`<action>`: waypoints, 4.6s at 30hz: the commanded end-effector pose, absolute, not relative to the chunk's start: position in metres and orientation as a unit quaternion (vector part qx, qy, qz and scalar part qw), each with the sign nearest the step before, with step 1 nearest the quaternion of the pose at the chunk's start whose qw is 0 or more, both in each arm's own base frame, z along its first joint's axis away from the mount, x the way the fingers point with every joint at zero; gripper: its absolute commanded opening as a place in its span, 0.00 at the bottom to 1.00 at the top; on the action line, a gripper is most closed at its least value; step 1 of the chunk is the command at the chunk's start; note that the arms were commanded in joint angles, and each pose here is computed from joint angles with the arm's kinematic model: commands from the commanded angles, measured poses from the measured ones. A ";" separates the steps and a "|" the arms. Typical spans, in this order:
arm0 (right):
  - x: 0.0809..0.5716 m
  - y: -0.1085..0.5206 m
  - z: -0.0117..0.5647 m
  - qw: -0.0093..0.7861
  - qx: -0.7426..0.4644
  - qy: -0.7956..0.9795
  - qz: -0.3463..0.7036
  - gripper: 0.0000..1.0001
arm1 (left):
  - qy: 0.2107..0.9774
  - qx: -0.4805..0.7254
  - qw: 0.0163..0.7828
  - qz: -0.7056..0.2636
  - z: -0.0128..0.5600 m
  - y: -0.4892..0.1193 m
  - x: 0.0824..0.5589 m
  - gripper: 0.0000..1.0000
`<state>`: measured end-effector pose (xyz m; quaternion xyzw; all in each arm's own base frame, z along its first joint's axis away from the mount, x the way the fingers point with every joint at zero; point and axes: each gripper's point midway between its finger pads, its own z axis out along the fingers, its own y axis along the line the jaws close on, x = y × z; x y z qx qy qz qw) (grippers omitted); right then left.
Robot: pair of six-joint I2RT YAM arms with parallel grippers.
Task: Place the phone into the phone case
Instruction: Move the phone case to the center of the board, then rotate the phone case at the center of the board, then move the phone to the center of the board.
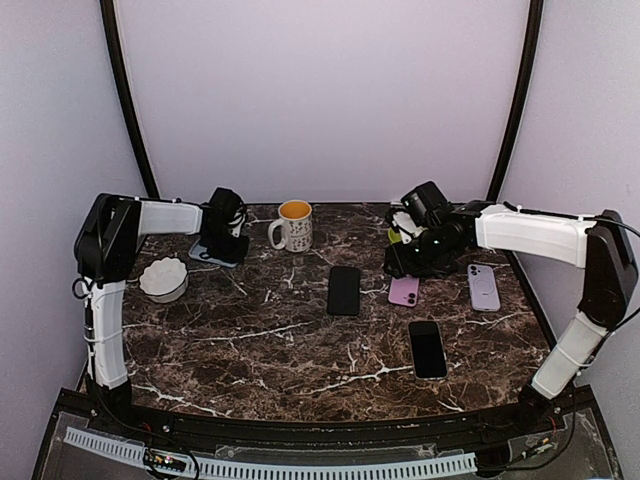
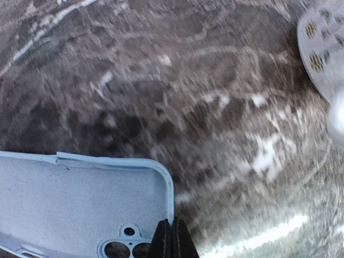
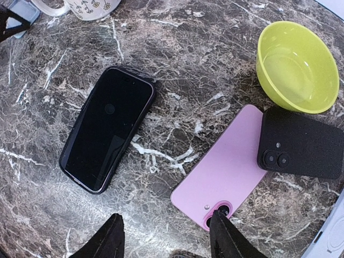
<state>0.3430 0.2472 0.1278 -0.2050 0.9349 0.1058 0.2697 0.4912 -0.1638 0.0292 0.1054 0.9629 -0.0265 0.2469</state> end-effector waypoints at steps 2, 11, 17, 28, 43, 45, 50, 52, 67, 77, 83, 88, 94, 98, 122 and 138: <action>0.339 0.244 0.148 0.292 -0.201 0.928 0.114 0.54 | 0.958 0.146 0.240 -0.058 0.052 -0.199 0.430 0.00; 0.338 0.245 0.157 0.299 -0.200 0.925 0.122 0.54 | 0.955 0.159 0.229 -0.104 0.068 -0.238 0.334 0.00; 0.336 0.244 0.159 0.301 -0.194 0.925 0.126 0.55 | 0.941 0.242 0.188 -0.140 0.064 -0.301 0.254 0.00; 0.331 0.243 0.161 0.299 -0.190 0.926 0.129 0.55 | 0.914 0.367 0.103 -0.135 0.034 -0.377 0.183 0.00; 0.306 0.278 0.147 0.275 -0.214 0.921 0.175 0.53 | 0.908 0.357 0.154 -0.155 0.109 -0.364 0.243 0.49; 0.292 0.296 0.143 0.270 -0.235 0.914 0.191 0.51 | 0.923 0.312 0.162 -0.156 0.107 -0.343 0.269 0.44; 0.243 0.348 0.133 0.251 -0.307 0.881 0.257 0.36 | 0.930 0.267 0.205 -0.149 0.106 -0.317 0.320 0.33; 0.216 0.374 0.132 0.245 -0.348 0.857 0.291 0.29 | 0.928 0.269 0.209 -0.150 0.101 -0.318 0.331 0.27; 0.135 0.463 0.063 0.178 -0.527 0.782 0.282 0.08 | 0.925 0.327 0.140 -0.132 0.033 -0.327 0.335 0.09; 0.167 0.429 0.014 0.169 -0.485 0.843 0.161 0.06 | 0.943 0.305 0.075 -0.108 0.001 -0.300 0.304 0.07; 0.193 0.403 0.026 0.201 -0.436 0.866 0.138 0.06 | 0.949 0.285 0.042 -0.131 -0.005 -0.286 0.271 0.06; 0.204 0.400 0.036 0.213 -0.416 0.870 0.159 0.08 | 0.945 0.280 0.023 -0.169 -0.003 -0.289 0.241 0.04; 0.218 0.395 0.033 0.214 -0.388 0.885 0.144 0.09 | 0.941 0.286 0.002 -0.184 -0.001 -0.296 0.209 0.03; 0.225 0.387 0.033 0.212 -0.370 0.893 0.142 0.09 | 0.924 0.325 -0.002 -0.200 0.005 -0.317 0.183 0.03; 0.305 0.259 0.110 0.280 -0.182 0.942 0.031 0.25 | 0.916 0.344 0.105 -0.175 0.070 -0.325 0.206 0.09; 0.374 0.015 0.075 0.216 0.115 0.969 -0.026 0.99 | 0.892 0.307 0.300 -0.141 0.184 -0.304 0.302 0.93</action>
